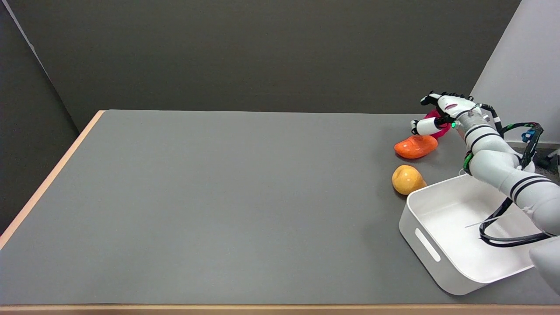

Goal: Pick up tomato.

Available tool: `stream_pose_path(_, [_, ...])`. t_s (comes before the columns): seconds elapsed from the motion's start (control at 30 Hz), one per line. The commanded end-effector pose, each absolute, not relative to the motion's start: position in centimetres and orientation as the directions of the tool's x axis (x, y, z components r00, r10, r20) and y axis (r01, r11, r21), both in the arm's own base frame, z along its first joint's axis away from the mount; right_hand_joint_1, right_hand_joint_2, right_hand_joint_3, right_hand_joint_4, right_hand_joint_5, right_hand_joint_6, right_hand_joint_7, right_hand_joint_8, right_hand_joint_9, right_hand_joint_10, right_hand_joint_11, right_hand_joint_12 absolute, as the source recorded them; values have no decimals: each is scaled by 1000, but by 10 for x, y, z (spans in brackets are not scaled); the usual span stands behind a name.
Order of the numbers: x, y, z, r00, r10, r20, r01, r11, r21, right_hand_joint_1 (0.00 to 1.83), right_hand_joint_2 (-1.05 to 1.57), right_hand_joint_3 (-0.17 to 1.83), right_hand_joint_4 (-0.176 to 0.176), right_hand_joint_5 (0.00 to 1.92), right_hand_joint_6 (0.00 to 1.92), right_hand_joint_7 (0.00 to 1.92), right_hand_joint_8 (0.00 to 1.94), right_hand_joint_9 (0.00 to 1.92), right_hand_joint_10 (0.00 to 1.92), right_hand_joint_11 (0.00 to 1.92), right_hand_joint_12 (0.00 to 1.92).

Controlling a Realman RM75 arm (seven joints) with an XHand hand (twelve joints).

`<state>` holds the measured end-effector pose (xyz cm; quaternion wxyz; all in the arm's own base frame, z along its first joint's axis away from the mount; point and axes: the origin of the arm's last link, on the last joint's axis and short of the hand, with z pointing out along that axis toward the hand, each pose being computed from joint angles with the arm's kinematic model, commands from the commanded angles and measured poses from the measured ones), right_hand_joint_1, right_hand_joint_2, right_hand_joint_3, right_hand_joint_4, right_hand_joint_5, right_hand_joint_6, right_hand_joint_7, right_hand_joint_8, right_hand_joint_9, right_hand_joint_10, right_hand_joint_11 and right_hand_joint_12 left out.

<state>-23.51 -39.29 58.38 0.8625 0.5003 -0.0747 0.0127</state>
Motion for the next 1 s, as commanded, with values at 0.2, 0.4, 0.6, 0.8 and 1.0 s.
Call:
stream_pose_path(0.2, [-234, -396, 586, 988, -43, 147, -105, 509, 854, 582, 595, 953, 127, 255, 530, 262, 316, 179, 648, 127, 1291])
stream_pose_path(0.4, [-239, -393, 593, 986, -61, 157, -101, 534, 840, 586, 595, 953, 128, 256, 532, 263, 316, 179, 648, 128, 1291])
stream_pose_path(0.6, [-245, -390, 603, 981, -72, 181, -109, 573, 813, 591, 596, 953, 128, 256, 533, 263, 316, 180, 648, 127, 1290])
stream_pose_path(0.8, [-252, -387, 610, 976, -79, 203, -114, 605, 788, 594, 597, 954, 129, 256, 533, 263, 316, 179, 647, 125, 1286])
stream_pose_path(1.0, [-250, -389, 610, 976, -73, 206, -121, 606, 786, 595, 597, 954, 129, 255, 532, 262, 315, 179, 646, 123, 1282])
